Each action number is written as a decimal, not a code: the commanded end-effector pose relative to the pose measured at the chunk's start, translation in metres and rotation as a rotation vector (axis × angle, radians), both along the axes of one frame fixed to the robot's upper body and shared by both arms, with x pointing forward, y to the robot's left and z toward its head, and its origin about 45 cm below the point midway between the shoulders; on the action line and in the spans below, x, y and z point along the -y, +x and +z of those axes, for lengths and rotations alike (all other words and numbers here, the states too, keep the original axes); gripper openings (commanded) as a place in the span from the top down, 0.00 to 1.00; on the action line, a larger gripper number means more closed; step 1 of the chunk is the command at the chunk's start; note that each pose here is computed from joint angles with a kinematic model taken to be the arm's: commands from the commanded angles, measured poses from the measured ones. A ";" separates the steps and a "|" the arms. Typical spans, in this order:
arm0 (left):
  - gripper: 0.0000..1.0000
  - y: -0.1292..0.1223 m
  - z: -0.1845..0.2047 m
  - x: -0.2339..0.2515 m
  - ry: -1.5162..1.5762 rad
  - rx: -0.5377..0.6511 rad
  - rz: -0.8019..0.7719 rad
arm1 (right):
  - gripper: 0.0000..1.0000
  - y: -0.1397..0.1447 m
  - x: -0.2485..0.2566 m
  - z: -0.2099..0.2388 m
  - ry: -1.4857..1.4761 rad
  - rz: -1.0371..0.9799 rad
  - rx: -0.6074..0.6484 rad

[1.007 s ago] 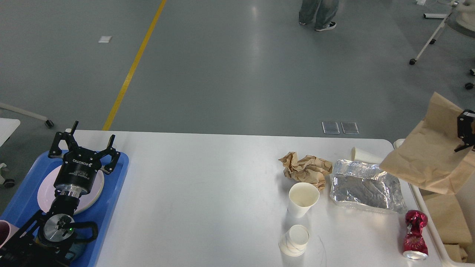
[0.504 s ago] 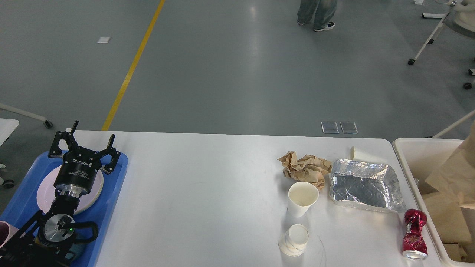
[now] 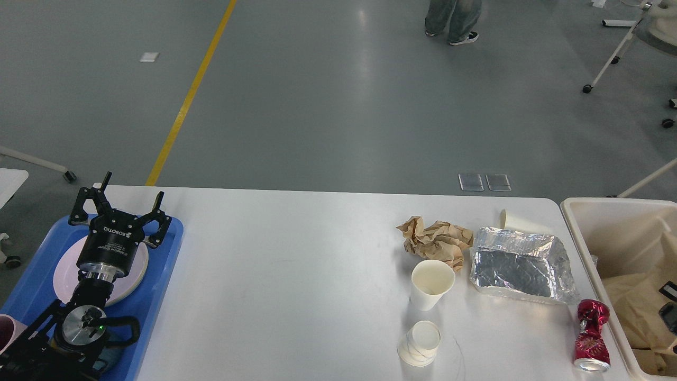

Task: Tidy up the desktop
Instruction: 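Lift the paper bag and drop it into the white bin, then raise the right gripper and move it over the white paper cups, then lower the right gripper and grasp the farther white paper cup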

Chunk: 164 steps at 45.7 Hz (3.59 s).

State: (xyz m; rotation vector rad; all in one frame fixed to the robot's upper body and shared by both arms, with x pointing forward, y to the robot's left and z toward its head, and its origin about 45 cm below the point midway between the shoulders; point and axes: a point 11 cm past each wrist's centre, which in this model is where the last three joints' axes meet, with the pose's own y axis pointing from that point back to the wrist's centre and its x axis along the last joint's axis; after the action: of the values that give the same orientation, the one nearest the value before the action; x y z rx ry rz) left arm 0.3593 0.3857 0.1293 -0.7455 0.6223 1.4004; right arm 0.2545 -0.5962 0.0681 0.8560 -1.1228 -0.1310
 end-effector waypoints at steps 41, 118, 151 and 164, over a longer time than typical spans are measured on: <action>0.04 0.000 0.000 0.000 0.000 -0.001 0.001 | 0.00 -0.017 -0.034 -0.041 0.031 -0.010 0.021; 0.04 0.000 0.000 0.000 0.000 0.001 -0.002 | 0.00 0.066 -0.289 0.260 0.730 0.631 -0.608; 0.04 0.000 0.000 0.000 0.000 -0.001 -0.001 | 0.08 0.086 -0.369 0.161 0.708 0.688 -0.499; 0.04 0.000 0.000 0.000 0.000 0.001 -0.002 | 0.09 0.077 -0.349 0.081 0.674 0.582 -0.487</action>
State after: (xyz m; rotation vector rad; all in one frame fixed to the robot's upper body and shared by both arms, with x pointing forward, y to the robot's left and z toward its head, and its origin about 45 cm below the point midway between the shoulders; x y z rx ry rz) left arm 0.3593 0.3856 0.1294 -0.7451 0.6230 1.3989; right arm 0.3355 -0.2371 0.1713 1.6371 -0.2962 -0.1973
